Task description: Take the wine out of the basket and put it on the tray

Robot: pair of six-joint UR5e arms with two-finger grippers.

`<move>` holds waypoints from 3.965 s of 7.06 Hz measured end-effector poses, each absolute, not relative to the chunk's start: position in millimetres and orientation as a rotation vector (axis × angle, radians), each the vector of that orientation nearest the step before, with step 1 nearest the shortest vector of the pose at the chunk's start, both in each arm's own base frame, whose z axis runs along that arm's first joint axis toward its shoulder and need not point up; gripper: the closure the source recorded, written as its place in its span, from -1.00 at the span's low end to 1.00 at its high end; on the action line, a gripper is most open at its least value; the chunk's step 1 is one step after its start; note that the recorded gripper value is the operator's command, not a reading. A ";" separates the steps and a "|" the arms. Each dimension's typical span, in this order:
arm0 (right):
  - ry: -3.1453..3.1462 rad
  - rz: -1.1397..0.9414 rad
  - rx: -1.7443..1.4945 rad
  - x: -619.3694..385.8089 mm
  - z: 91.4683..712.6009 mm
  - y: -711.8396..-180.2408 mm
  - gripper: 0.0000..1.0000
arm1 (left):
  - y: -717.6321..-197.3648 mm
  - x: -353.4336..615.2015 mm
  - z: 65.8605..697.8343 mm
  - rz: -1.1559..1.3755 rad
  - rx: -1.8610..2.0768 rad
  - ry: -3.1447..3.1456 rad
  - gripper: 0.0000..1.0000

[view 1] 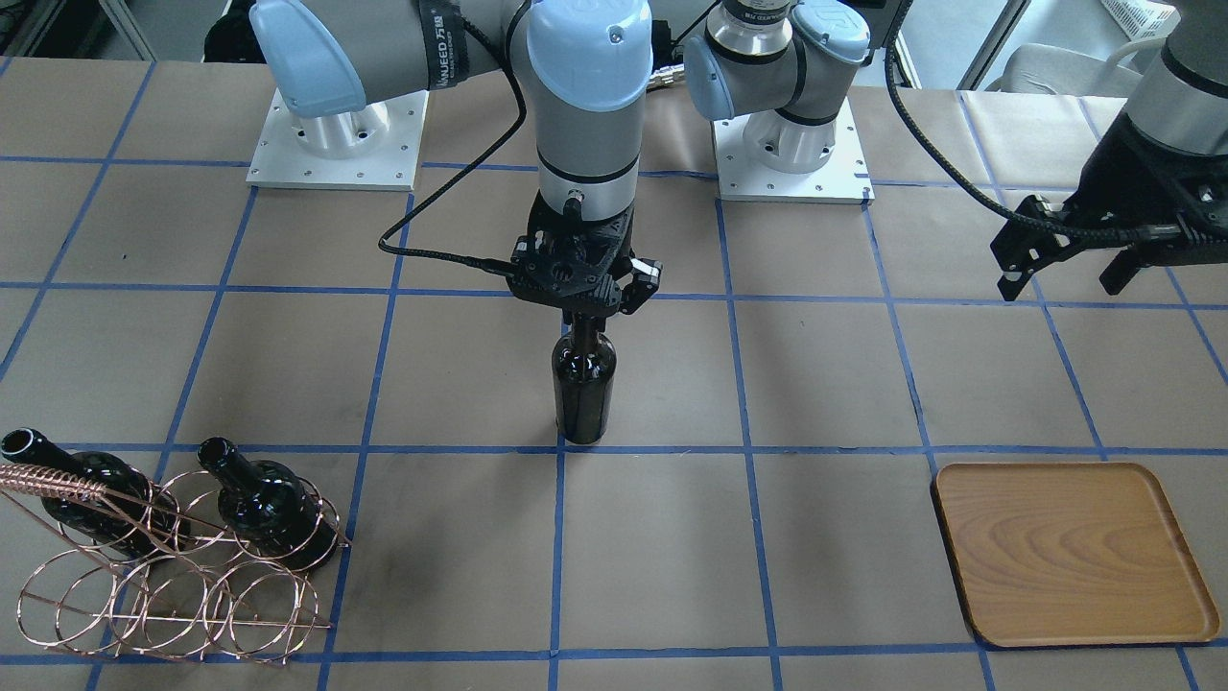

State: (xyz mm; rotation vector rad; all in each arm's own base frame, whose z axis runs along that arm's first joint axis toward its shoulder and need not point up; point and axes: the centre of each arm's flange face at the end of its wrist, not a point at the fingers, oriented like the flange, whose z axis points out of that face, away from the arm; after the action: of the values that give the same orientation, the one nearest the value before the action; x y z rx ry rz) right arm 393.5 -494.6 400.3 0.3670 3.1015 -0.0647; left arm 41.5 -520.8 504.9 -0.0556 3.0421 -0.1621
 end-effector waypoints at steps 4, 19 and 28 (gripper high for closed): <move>3.103 -0.055 0.374 395.3 395.4 -495.3 -1.00 | -520.5 38.3 503.2 -0.149 -0.045 3.043 -1.00; 3.102 -0.127 -0.064 156.2 531.4 -498.9 -1.00 | -480.5 -276.3 466.4 -0.214 0.074 3.169 -1.00; 3.145 -0.153 -0.066 152.2 539.1 -489.3 -1.00 | -504.7 -341.7 377.9 -0.140 0.174 3.174 -0.14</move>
State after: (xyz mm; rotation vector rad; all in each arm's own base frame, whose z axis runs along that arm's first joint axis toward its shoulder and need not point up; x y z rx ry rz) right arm 152.2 -489.3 539.1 -0.0656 3.1450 -0.1531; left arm -341.7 -504.7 377.9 0.1738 3.1743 -0.1398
